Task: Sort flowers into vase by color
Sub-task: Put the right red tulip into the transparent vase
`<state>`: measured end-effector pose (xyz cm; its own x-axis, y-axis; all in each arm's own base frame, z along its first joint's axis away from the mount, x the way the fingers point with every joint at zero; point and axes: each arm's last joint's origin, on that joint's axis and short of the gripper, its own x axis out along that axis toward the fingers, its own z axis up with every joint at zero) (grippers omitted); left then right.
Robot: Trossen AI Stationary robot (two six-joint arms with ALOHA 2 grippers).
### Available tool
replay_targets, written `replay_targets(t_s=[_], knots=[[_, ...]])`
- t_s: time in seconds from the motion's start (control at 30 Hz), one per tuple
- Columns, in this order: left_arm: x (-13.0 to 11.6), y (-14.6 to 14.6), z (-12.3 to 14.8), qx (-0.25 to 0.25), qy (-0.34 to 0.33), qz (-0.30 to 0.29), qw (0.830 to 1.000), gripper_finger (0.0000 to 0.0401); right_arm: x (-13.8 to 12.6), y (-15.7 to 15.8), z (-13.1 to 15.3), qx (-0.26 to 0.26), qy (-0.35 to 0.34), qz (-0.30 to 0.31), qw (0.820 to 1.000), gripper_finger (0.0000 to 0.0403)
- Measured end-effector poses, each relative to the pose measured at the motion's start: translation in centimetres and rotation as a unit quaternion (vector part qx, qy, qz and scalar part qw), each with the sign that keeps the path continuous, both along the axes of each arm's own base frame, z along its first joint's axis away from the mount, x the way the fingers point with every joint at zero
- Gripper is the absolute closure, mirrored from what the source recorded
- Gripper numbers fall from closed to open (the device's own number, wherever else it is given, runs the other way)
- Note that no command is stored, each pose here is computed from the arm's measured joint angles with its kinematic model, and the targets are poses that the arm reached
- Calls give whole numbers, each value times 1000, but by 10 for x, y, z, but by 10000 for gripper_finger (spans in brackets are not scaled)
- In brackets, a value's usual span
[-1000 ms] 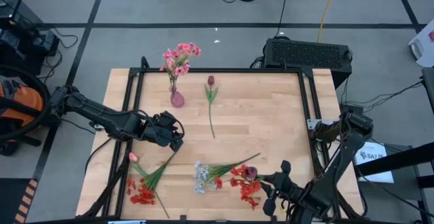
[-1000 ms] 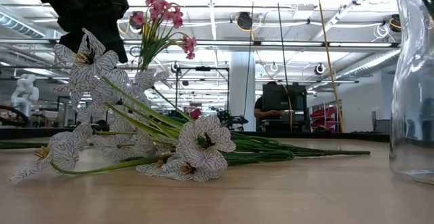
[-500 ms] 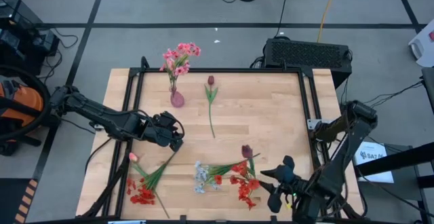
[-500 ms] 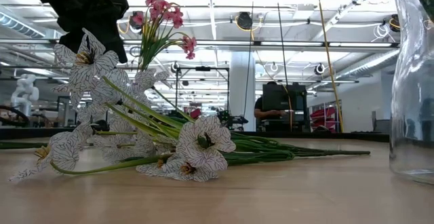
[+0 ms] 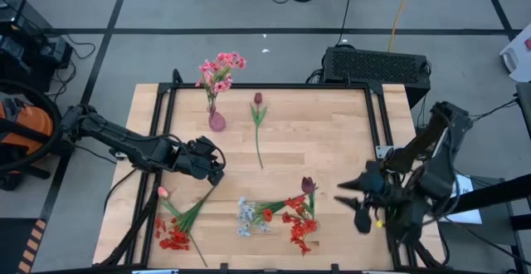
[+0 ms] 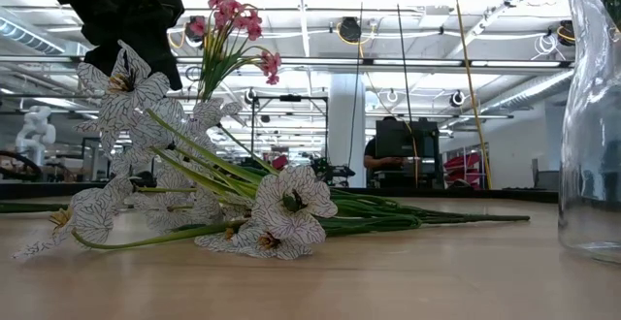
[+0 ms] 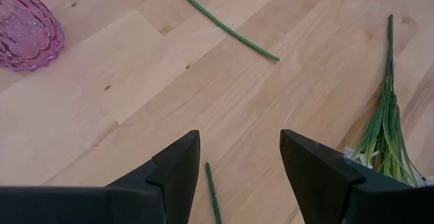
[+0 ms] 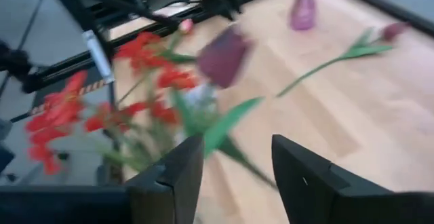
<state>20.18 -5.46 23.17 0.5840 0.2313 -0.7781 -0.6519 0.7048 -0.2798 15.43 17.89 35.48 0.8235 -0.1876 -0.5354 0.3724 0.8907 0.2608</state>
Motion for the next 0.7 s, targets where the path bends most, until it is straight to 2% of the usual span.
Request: replay_targets(t_s=[0.17, 0.33, 0.53, 0.6, 0.7], knots=[[0, -2, -1, -33, 5, -5, 999, 191, -14, -34, 9, 5, 4, -65, 998, 269], [-2, -4, -2, -65, 26, -27, 997, 191, -22, -73, 9, 34, 125, -105, 986, 303], [-2, -11, -5, -150, 62, -83, 983, 191, -19, -105, 15, 46, 197, -59, 977, 322], [-2, -15, -9, -180, 88, -103, 974, 191, -16, -113, 17, 41, 203, -49, 977, 324], [-2, -21, -20, -219, 146, -99, 960, 191, -11, -123, 17, 20, 206, -45, 977, 325]])
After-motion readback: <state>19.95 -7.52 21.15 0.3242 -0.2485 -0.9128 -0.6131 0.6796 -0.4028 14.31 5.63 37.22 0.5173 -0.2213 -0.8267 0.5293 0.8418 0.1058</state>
